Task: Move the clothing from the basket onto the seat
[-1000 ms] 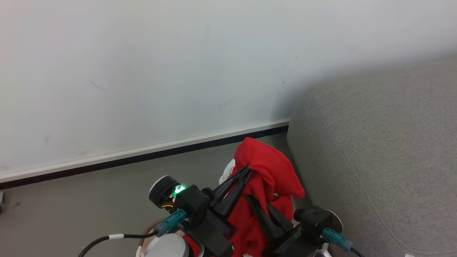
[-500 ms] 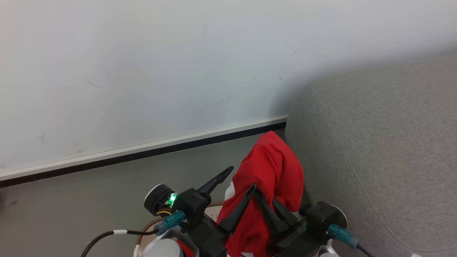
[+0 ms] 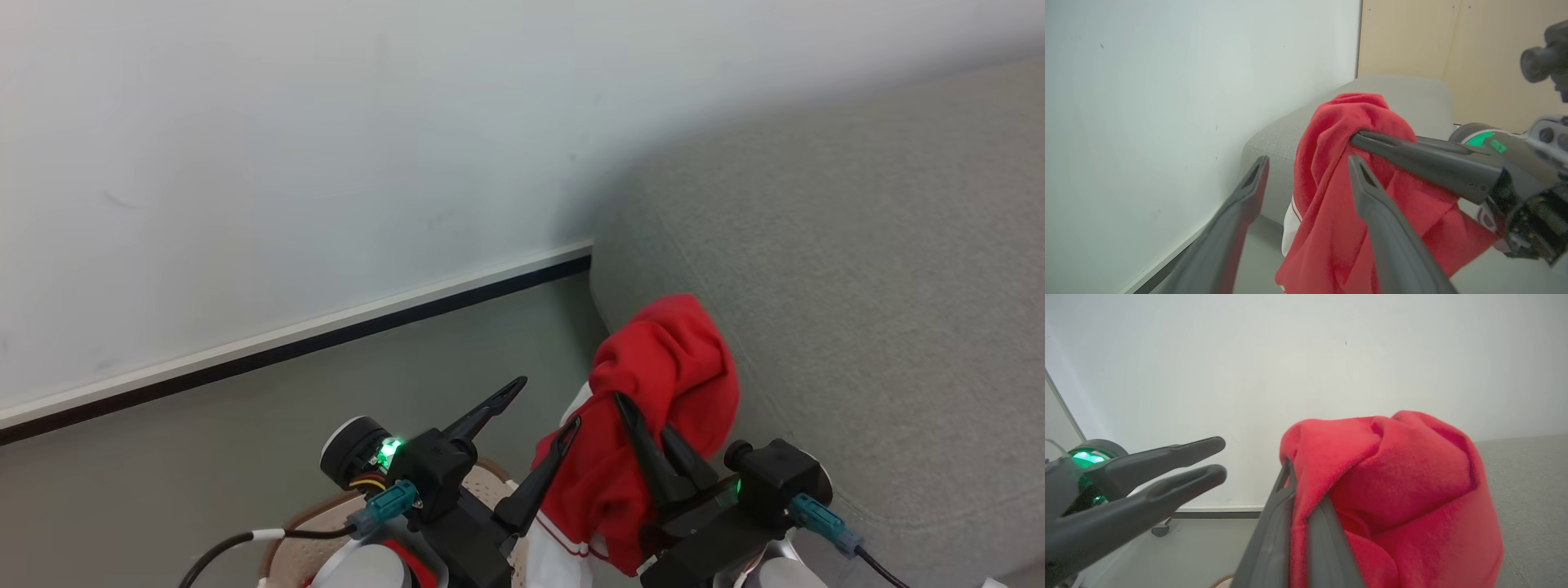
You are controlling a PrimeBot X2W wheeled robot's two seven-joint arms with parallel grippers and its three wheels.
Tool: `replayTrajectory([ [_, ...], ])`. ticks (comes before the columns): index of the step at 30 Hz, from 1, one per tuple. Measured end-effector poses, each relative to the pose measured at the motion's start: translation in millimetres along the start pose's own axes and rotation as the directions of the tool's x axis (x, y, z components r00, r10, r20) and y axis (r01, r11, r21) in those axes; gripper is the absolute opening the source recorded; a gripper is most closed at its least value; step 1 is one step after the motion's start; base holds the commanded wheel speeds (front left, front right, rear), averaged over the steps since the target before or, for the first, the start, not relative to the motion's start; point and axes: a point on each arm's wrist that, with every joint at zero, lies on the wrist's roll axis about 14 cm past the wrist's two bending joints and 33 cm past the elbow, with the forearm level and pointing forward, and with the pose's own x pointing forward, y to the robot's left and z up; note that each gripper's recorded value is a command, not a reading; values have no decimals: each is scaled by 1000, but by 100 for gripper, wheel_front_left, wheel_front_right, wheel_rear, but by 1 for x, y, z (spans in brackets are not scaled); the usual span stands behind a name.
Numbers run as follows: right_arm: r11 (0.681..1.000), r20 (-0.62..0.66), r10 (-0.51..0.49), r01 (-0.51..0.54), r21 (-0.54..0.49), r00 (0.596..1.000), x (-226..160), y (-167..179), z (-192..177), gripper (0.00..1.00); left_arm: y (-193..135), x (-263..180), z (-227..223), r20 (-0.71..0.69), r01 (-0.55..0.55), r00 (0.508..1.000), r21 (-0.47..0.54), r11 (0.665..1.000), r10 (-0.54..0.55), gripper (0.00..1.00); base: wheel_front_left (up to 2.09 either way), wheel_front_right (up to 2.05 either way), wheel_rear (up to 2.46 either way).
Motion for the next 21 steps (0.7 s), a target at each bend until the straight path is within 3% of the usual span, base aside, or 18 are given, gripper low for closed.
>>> replayTrajectory([
  [12, 982, -4, -186, 186, -30, 983, -31, -46, 3, 0, -36, 33, -14, 7, 154, 988, -46, 987, -154, 100, 0, 0, 0],
  [21, 946, 7, -321, 321, -46, 947, -53, -77, 10, 0, -65, 53, -24, 11, 268, 963, -80, 960, -268, 100, 0, 0, 0],
])
